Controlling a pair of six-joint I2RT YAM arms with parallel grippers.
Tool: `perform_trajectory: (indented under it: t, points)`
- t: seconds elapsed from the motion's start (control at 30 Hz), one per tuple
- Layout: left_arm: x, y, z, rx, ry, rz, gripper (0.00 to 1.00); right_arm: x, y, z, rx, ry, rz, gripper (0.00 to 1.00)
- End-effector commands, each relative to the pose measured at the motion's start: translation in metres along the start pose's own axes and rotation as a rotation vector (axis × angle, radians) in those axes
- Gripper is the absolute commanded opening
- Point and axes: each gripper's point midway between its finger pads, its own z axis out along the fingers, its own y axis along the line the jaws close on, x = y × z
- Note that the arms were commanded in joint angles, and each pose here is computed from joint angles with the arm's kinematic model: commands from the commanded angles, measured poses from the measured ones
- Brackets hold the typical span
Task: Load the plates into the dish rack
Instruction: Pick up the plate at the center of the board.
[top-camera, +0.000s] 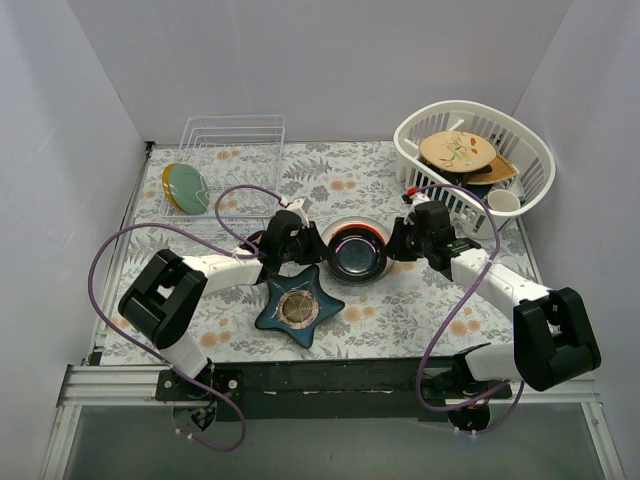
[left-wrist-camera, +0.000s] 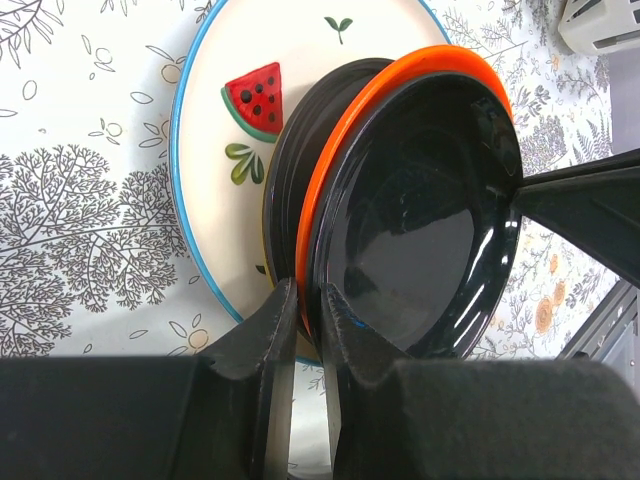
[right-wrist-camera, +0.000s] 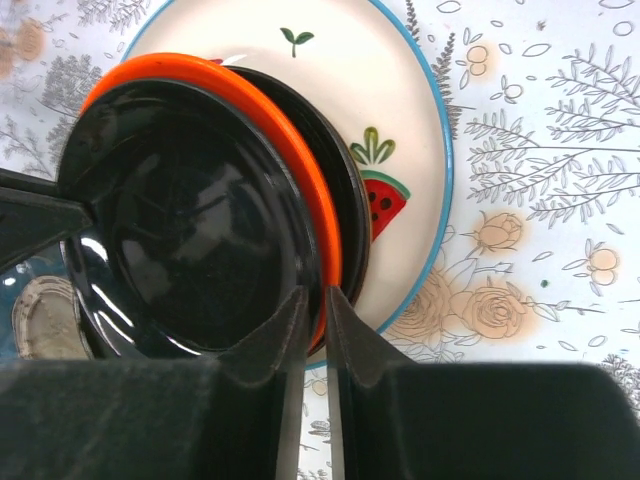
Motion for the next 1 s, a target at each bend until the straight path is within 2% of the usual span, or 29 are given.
perform_trajectory:
  t: [0.0,0.07,0.4,0.57,0.7,0.73,0.97]
  points:
    - [-0.0087,-0.0168,-0.0115,0.049,-0.029,0.02,0.0,-0.0058,0.0107,0.0004,-0.047,-0.02,-0.003,0.1]
    - [-0.0089,-0.0161,-0.0108,0.047,-0.028,0.018,0.0,-0.0072,0.0114,-0.0001,-0.051,-0.024,-0.002,0.02]
    - [-0.0059,-0.0153,-0.0069,0.048,-0.013,0.01,0.0,-0.0054,0.0111,-0.001,-0.049,-0.02,-0.003,0.01]
    - [-0.0041,-0.0137,-0.006,0.043,-0.006,0.009,0.17,-0.0078,0.0111,-0.0016,-0.048,-0.025,-0.008,0.01]
    - [-0.0047,-0.0139,-0.0063,0.041,-0.007,0.008,0.23,-0.0068,0.0111,-0.0011,-0.048,-0.023,-0.01,0.01]
    - [-0.0049,-0.014,-0.006,0.041,-0.007,0.008,0.3,-0.0068,0.0113,-0.0015,-0.048,-0.023,-0.008,0.01]
    - [-0.0038,-0.0121,-0.0051,0.032,-0.001,0.008,0.45,-0.0074,0.0102,-0.0027,-0.044,-0.027,-0.009,0.01]
